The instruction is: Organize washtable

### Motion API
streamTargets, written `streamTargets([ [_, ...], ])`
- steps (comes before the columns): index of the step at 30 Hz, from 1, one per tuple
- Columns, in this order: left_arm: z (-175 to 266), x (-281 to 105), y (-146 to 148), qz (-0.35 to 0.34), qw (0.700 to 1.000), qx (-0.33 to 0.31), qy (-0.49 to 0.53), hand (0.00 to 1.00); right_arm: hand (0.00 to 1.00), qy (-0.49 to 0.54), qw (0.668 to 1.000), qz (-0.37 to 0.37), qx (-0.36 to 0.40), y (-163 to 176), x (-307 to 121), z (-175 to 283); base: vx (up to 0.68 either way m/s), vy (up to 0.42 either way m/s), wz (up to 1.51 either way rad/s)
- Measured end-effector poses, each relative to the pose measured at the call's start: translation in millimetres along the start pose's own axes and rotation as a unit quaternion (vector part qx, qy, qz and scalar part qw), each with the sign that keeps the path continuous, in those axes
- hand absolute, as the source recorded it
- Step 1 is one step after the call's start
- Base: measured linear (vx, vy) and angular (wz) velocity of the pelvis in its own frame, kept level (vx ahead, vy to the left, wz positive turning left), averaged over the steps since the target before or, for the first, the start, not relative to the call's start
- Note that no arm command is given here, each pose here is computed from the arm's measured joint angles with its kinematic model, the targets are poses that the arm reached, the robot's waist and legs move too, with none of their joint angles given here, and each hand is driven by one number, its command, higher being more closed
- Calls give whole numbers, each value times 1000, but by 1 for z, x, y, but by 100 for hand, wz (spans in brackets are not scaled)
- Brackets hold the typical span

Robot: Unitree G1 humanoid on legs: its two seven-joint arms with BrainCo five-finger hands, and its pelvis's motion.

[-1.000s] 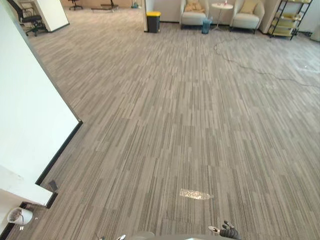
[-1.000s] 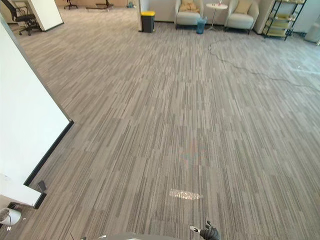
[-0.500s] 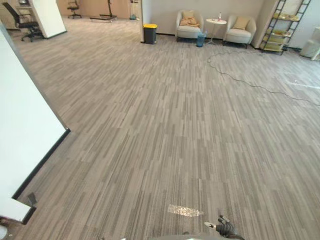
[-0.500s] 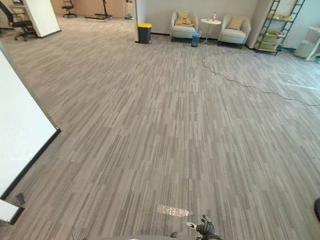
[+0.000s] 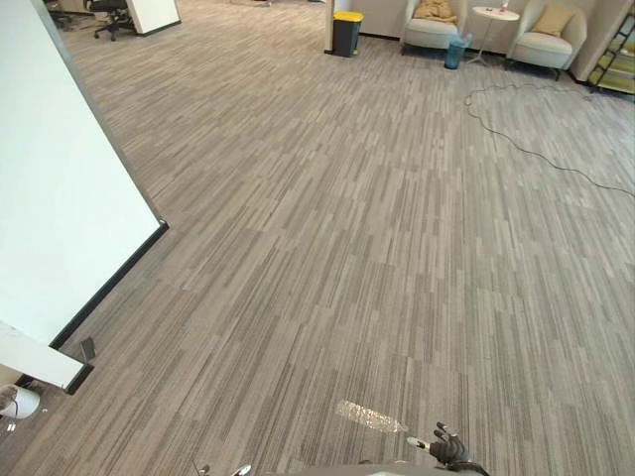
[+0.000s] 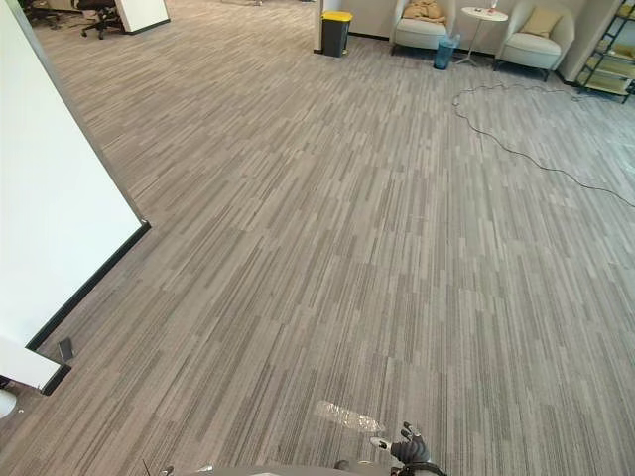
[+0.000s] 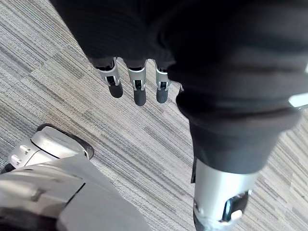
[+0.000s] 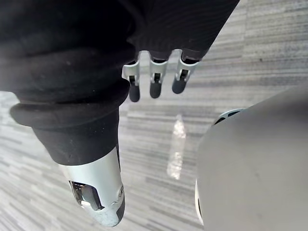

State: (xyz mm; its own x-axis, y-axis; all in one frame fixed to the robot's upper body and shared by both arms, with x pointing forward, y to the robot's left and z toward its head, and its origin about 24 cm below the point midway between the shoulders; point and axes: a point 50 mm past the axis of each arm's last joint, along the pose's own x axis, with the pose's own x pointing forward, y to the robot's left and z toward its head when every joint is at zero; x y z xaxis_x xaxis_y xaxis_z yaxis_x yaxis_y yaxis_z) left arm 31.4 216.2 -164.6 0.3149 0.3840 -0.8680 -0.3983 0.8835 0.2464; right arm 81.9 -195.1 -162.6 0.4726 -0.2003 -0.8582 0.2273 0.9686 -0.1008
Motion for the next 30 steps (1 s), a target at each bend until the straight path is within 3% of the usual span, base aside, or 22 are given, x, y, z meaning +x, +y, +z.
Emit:
streamTargets([
  [6,0,0,1,1,1000,3,-1,0,0,7,1000,-9,-3,-8,1,-1,115,88,5],
  [11,4,3,10,4,1000,24,-7,0,0,16,1000,5,12,6,-1,-7,60,97,-19],
  [30,11,3,2,-24,998,46,-34,0,0,19,1000,3,14,6,-3,-10,8,28,-15],
])
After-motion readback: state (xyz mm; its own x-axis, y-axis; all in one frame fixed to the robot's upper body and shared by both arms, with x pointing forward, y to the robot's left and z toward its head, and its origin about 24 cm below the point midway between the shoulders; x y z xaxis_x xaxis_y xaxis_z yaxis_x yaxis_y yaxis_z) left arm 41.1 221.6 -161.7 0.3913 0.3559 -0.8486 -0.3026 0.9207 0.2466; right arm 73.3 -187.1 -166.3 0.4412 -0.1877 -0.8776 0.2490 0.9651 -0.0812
